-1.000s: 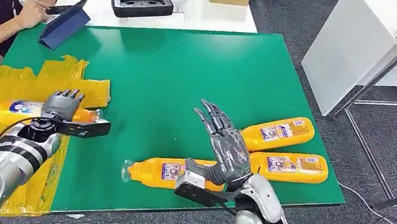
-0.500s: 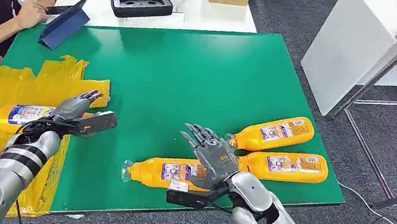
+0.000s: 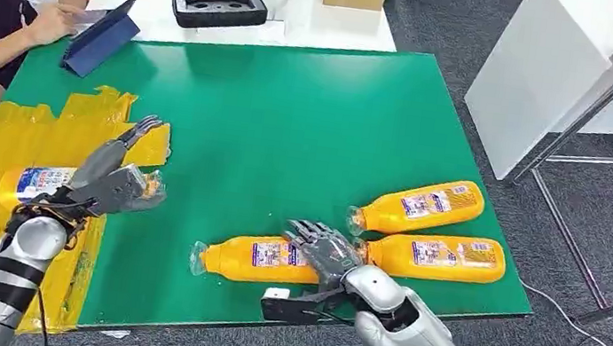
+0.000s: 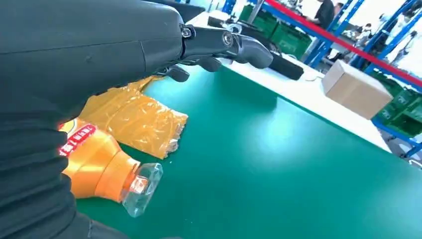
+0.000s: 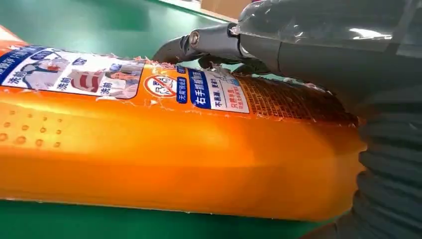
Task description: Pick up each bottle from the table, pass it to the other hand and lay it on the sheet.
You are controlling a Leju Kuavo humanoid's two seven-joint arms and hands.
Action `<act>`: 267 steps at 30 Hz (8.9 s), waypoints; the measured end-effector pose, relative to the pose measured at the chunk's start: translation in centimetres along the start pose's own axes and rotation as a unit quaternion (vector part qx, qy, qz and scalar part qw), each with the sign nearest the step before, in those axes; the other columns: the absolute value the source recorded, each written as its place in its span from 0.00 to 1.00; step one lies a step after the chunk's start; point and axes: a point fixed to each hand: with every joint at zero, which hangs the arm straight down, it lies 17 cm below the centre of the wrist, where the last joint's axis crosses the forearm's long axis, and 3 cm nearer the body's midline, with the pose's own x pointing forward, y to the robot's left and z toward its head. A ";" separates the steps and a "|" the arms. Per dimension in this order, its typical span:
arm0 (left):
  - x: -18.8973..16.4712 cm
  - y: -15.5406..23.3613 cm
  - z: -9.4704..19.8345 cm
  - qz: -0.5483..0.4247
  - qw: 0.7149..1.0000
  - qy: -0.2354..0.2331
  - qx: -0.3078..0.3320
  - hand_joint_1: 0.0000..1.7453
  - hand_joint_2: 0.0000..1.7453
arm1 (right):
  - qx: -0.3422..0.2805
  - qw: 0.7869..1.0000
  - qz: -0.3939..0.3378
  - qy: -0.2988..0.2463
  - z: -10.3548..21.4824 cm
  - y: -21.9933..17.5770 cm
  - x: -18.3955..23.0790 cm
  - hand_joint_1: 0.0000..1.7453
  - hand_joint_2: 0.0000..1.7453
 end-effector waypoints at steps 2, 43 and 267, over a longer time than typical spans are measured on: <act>0.3 0.2 0.1 -0.001 1.000 -0.004 0.002 0.00 1.00 | 0.002 1.000 0.002 0.001 -0.1 0.1 -0.1 0.00 1.00; 11.8 0.1 3.6 0.187 0.971 -0.146 0.033 0.00 1.00 | -0.302 0.940 -0.149 0.060 3.3 -9.7 -1.6 1.00 1.00; 12.2 -2.2 7.2 0.205 0.959 -0.187 -0.052 0.00 1.00 | -0.290 0.951 -0.086 0.069 11.2 -19.4 -13.4 0.00 1.00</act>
